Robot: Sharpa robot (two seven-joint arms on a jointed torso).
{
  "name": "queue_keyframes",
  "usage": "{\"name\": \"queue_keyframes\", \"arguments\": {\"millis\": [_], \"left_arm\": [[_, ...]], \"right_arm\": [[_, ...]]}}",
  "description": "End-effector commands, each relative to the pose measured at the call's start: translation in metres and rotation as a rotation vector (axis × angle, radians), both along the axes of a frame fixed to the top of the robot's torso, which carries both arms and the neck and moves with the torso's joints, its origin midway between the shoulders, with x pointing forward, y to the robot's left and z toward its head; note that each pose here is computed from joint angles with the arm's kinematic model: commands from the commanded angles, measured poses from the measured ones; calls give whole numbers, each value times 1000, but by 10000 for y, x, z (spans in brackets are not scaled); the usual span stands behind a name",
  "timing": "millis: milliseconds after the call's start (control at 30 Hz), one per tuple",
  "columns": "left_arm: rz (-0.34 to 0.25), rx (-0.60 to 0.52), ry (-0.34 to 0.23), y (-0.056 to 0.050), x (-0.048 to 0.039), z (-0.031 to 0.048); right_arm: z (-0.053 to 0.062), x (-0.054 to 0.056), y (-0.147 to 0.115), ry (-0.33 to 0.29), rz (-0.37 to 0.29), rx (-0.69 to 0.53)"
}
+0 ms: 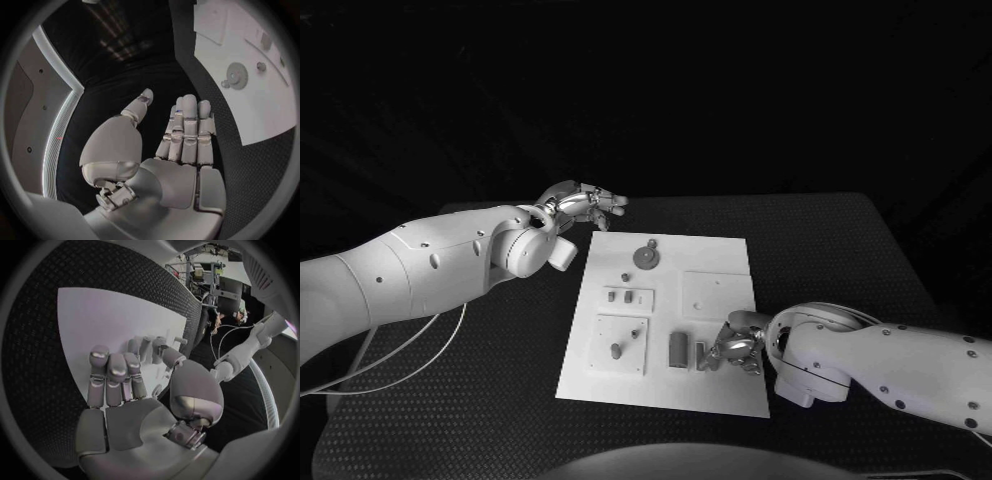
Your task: Assemble the parts on the task board
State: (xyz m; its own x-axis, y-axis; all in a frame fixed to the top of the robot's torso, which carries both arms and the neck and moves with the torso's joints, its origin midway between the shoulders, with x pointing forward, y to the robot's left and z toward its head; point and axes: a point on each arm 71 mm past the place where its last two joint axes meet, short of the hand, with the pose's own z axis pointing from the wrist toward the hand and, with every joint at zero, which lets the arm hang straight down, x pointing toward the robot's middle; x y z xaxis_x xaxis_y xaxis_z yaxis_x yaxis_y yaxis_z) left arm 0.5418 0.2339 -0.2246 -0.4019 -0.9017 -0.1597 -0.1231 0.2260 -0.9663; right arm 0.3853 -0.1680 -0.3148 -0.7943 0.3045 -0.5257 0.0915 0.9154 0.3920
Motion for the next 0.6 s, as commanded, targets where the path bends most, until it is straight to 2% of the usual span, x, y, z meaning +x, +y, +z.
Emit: {"name": "queue_keyframes", "arguments": {"millis": [33,300,600], "left_arm": [[-19,-5,-4,-27,-3,13],[-19,-5,-3,-28,-3,13],[-19,-5,-3,-23,-7,14]], "right_arm": [[4,-5,39,-29,80,-28],[-6,-4,92,-31,109,-33],[-37,20,73,-43,96,-50]]}}
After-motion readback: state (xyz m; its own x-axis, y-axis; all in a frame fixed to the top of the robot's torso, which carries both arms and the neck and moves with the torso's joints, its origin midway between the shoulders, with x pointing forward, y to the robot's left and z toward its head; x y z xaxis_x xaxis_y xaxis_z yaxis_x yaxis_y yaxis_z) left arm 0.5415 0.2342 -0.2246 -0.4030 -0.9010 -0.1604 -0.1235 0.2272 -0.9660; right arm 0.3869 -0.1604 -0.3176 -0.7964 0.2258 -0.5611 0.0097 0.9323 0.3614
